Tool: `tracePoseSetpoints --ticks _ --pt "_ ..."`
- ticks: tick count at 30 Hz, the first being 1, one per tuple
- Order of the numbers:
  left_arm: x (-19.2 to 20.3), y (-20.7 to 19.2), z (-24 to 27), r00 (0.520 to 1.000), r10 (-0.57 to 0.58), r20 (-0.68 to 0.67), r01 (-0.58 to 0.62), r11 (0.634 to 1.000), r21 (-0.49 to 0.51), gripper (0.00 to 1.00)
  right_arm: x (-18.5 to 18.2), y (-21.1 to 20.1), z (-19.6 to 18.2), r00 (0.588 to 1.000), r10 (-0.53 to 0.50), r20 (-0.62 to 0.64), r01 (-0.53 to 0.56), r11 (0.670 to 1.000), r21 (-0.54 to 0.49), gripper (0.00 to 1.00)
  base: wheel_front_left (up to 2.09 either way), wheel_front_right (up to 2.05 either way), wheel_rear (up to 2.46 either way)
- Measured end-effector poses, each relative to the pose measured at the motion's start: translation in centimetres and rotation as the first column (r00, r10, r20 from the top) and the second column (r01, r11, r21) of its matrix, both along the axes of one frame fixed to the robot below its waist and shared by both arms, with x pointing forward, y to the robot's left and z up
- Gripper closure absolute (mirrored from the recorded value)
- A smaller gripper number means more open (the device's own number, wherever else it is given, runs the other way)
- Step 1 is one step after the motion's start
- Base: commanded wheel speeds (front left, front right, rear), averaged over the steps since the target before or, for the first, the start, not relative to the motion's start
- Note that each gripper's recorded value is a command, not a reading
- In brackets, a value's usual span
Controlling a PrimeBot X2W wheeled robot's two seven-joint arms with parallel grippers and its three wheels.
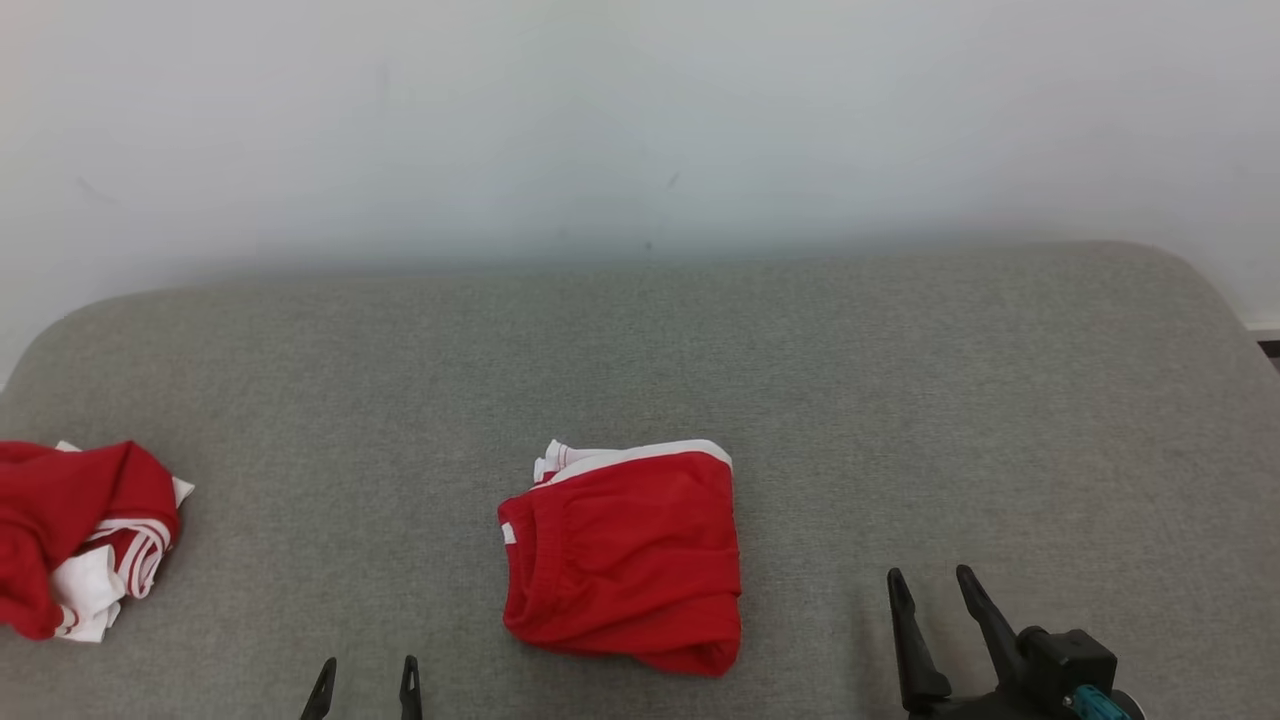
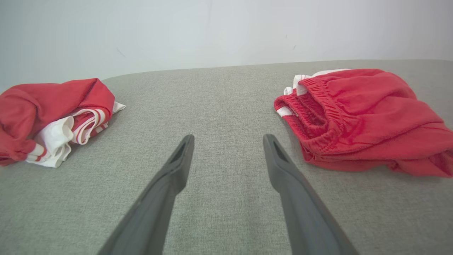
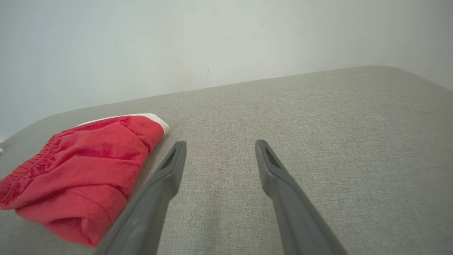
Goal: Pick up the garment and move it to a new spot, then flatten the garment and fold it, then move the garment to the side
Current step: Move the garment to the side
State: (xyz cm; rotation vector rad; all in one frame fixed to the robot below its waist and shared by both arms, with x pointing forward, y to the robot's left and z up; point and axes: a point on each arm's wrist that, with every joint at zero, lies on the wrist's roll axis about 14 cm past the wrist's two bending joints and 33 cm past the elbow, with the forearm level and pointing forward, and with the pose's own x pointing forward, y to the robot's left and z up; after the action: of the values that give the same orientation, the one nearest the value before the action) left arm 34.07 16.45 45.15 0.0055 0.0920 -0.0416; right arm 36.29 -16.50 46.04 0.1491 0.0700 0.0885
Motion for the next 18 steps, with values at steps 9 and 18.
tracePoseSetpoints --ticks 9,18 --pt "-0.8 0.7 -0.9 0.999 0.027 -0.029 -0.027 1.0 -0.005 0.0 1.8 4.7 -0.6 0.991 0.135 -0.022 -0.135 0.99 0.034 0.0 0.0 0.0 0.0" --pt "-1.5 2.6 -1.7 0.993 0.1 -0.061 -0.101 0.995 -0.005 0.0 3.5 10.2 -2.6 0.955 0.282 -0.091 -0.275 0.957 0.09 0.0 0.0 0.0 0.0"
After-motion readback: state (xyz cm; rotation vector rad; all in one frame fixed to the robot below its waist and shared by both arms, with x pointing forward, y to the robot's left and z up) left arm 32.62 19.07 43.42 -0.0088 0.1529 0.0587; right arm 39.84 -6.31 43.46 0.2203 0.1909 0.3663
